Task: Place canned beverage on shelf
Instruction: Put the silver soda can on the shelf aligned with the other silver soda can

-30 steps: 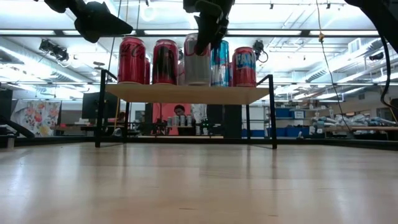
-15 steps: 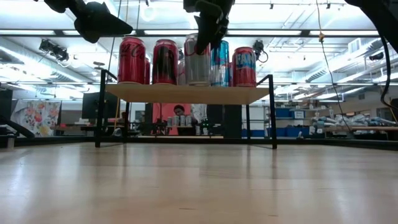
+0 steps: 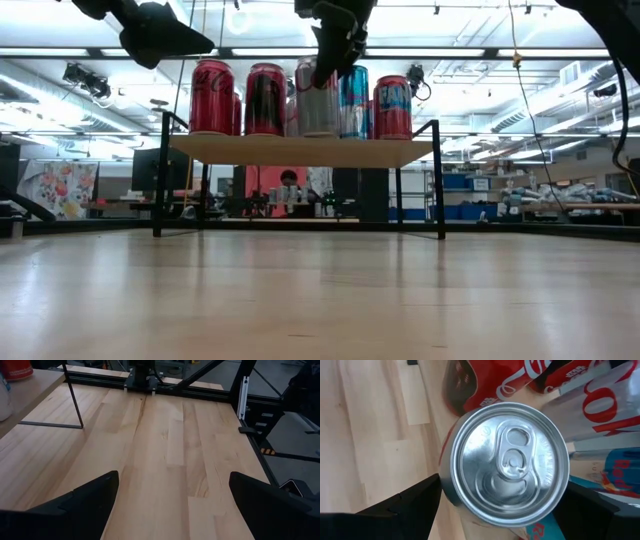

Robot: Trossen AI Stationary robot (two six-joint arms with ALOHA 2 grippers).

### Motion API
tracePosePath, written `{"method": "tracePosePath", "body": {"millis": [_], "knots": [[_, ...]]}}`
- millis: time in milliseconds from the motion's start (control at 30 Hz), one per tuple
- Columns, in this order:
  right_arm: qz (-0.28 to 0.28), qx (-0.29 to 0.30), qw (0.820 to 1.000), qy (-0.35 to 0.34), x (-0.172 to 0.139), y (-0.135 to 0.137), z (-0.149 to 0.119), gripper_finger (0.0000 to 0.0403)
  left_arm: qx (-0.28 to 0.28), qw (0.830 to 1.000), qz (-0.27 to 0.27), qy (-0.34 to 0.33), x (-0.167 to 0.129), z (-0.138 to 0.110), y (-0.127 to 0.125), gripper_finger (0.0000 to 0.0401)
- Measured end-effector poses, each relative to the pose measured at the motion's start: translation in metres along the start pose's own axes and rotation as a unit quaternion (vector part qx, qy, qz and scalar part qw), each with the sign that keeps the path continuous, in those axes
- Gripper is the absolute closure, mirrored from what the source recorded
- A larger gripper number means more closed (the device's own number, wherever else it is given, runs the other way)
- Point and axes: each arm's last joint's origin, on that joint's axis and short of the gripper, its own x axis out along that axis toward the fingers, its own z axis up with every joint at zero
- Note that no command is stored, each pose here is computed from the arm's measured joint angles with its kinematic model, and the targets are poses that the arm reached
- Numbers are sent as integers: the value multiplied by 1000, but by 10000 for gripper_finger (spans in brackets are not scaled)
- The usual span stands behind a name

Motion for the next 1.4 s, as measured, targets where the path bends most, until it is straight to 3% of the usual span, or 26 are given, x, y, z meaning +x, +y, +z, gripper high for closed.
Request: {"method": "tracePosePath", "body": {"millis": [600,1400], "knots": [[-5,8,1000,-25,0,-1,5,51,-1,1000,-2,-4,0,1,0,10],[-37,2,999,10,-2,2,-2,51,-1,1000,-2,-5,0,1,0,10]]}}
